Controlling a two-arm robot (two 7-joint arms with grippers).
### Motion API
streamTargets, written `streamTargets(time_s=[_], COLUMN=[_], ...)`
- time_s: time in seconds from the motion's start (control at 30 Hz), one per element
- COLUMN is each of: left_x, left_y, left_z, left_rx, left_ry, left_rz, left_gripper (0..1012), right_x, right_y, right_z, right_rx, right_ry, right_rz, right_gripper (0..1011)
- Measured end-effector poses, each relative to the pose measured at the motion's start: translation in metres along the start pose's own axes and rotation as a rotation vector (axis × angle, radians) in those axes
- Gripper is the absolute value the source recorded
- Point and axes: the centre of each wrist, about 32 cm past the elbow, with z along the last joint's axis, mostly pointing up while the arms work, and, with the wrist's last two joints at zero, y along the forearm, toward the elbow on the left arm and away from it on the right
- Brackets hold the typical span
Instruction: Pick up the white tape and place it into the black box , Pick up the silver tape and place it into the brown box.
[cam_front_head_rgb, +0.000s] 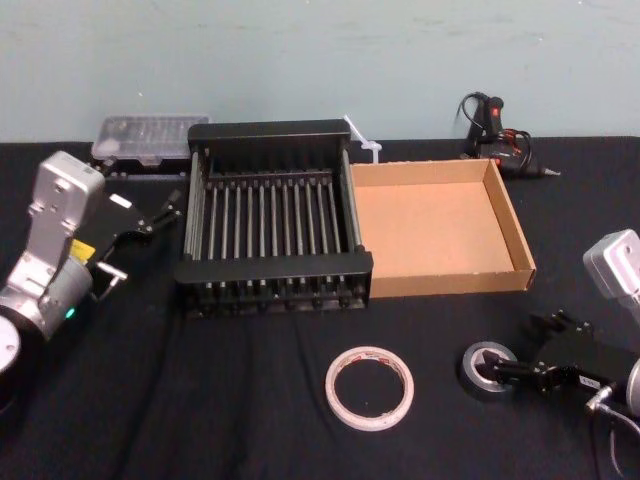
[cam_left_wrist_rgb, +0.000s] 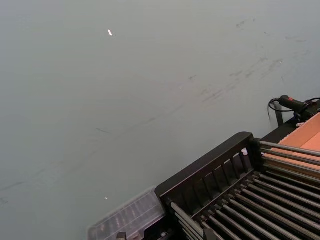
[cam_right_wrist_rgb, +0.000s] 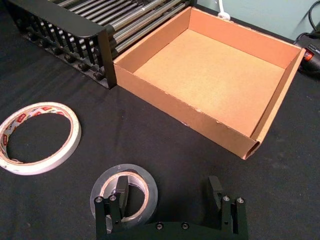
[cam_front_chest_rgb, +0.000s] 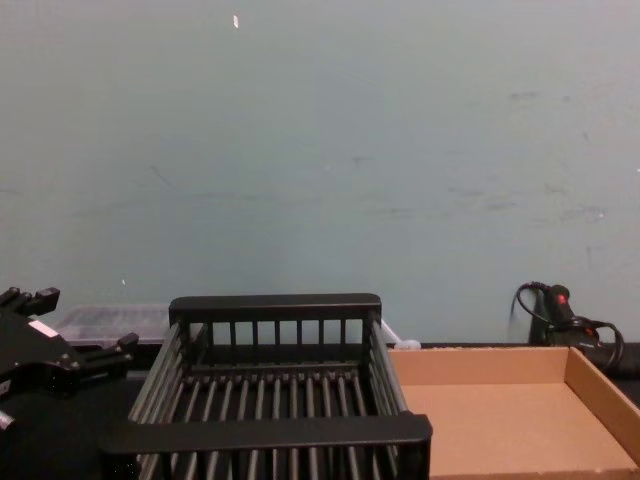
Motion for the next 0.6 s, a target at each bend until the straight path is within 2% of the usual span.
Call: streamTargets(time_s=[0.6], left_x=[0.0000], left_y=[0.0000], left_z=[0.0000], left_rx=[0.000], left_ry=[0.000], left_rz=[0.000], left_gripper=[1001], right_x=[0.0004], right_y=[0.0035], right_z=[-0.0032], right_rx=[-0.025], right_ry=[0.012], right_rz=[0.011], right_gripper=[1002])
